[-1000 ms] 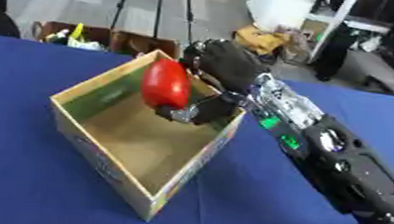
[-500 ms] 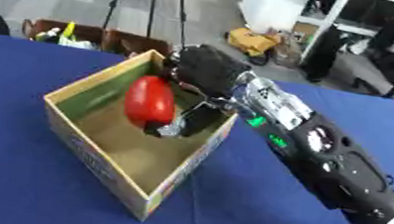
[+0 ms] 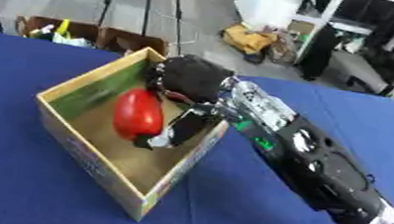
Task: Pick up objects on the table and place them in the box.
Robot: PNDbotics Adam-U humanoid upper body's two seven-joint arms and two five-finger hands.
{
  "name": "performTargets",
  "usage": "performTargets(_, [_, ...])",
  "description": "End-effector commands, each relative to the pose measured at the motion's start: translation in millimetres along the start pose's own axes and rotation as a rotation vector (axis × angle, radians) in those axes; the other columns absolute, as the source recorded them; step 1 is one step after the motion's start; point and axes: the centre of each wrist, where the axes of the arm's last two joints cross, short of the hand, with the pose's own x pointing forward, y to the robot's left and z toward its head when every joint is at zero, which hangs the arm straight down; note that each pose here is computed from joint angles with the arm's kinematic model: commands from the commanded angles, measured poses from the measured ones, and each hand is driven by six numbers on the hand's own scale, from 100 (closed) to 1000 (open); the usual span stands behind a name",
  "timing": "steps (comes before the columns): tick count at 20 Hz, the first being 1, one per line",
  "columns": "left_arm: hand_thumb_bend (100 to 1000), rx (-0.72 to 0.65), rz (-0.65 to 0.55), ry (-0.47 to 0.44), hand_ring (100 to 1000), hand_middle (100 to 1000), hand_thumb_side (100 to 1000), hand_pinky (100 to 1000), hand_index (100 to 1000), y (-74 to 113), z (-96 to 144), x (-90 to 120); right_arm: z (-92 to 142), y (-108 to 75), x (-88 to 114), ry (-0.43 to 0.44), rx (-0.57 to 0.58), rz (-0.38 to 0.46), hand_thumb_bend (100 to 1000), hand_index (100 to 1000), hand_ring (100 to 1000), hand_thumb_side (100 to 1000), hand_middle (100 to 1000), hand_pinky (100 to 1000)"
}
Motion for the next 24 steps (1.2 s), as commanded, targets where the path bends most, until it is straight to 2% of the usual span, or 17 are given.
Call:
performTargets(1, [100, -0.006, -0.019, -0.024, 508, 541, 942, 419, 750, 2.1, -3.2, 7.1, 1.8, -5.7, -5.8, -0.007, 0.028, -0.021, 100, 502, 791, 835, 962, 283])
performTargets(3, [100, -0.006, -0.020, -0.023, 508, 540, 942, 419, 750, 2.1, -2.9, 7.0, 2.6, -7.3, -6.4, -0.012, 0.044, -0.032, 100, 553, 839, 807, 1000, 358])
performTargets(4, [100, -0.006, -0.020, -0.022, 508, 540, 942, 419, 750, 2.1, -2.8, 7.0, 3.1, -8.4, -6.5, -0.015, 0.050, -0.034, 100, 610, 863, 769, 1000, 395])
performTargets(5, [100, -0.006, -0.020, -0.021, 508, 540, 942, 419, 750, 2.0, -2.9, 7.0, 3.5, -9.2, -6.1, -0.020, 0.060, -0.036, 162, 650, 883, 748, 1000, 427])
performTargets(6, [100, -0.007, -0.020, -0.021, 508, 541, 942, 419, 749, 1.9, -2.9, 6.9, 3.8, -9.8, -5.8, -0.027, 0.072, -0.039, 313, 696, 900, 723, 1000, 450])
performTargets(8, [100, -0.007, -0.020, -0.020, 508, 541, 942, 420, 749, 2.0, -2.7, 6.9, 4.5, -11.7, -5.9, -0.035, 0.091, -0.050, 457, 750, 921, 716, 1000, 479])
performTargets(10, [100, -0.007, -0.020, -0.019, 508, 541, 942, 420, 749, 2.1, -2.6, 6.9, 5.6, -14.0, -5.6, -0.038, 0.100, -0.056, 558, 758, 924, 707, 1000, 478])
performTargets(24, [100, -0.008, -0.019, -0.009, 509, 541, 940, 421, 748, 3.5, -1.4, 7.0, 13.3, -28.8, -0.2, -0.038, 0.030, -0.080, 548, 746, 907, 730, 1000, 451])
